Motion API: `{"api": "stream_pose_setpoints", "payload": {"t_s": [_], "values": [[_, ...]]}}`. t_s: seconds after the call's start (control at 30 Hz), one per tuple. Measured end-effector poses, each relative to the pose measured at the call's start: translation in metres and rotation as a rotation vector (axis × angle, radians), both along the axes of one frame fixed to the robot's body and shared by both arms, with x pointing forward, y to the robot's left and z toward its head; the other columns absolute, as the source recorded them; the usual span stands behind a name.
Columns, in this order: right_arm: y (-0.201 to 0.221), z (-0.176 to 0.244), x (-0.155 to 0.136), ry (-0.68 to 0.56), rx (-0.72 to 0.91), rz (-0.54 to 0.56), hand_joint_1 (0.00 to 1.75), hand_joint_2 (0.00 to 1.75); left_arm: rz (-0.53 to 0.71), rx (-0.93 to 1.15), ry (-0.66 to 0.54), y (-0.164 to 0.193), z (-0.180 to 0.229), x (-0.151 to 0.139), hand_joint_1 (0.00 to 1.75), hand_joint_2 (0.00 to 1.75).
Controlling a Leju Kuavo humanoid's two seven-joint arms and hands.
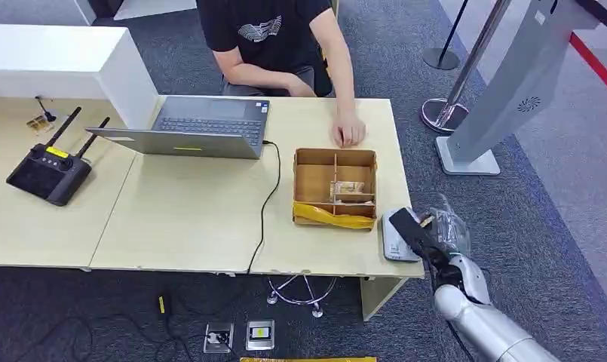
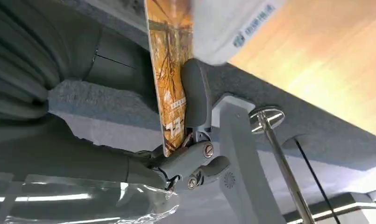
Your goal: Pass the card to the sensor for recognition and then transmit it.
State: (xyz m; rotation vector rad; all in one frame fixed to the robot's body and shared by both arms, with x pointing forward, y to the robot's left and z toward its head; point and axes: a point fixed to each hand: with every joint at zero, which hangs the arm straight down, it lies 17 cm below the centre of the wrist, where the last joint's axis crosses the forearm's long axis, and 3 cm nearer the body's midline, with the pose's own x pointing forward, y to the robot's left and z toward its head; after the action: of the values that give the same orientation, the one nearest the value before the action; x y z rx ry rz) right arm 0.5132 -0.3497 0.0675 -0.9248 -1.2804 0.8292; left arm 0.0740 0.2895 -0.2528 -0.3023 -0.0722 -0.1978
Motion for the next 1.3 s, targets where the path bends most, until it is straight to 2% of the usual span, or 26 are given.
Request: {"api": "stream_pose_setpoints", "payload": {"t_s": [0.1, 0.3, 0.47, 0.77, 0.93, 1.3], "values": [[0.0, 0.03, 0.019, -0.043, -0.049, 0.0, 1.75, 1.75, -0.001, 0.0, -0.001, 0.0, 0.0, 0.0, 0.0, 0.0], [0.002, 0.126, 0.058, -0.2, -0.079, -0.025, 1.75, 1.75, -0.009, -0.001, -0.017, 0.0, 0.0, 0.002, 0.0, 0.0], [0.009, 0.17, 0.069, -0.274, -0.079, -0.017, 1.75, 1.75, -0.012, -0.002, -0.019, -0.001, 0.0, 0.002, 0.0, 0.0], [0.035, 0.204, 0.079, -0.337, -0.079, 0.04, 1.75, 1.75, -0.056, -0.002, -0.037, -0.005, 0.001, 0.011, 0.0, 0.0], [0.058, 0.193, 0.081, -0.329, -0.068, 0.074, 1.75, 1.75, -0.053, -0.013, -0.047, -0.012, 0.002, 0.014, 0.0, 0.0], [0.059, 0.179, 0.085, -0.304, -0.096, 0.061, 1.75, 1.75, -0.074, -0.026, -0.067, -0.02, 0.002, 0.016, 0.0, 0.0]]}}
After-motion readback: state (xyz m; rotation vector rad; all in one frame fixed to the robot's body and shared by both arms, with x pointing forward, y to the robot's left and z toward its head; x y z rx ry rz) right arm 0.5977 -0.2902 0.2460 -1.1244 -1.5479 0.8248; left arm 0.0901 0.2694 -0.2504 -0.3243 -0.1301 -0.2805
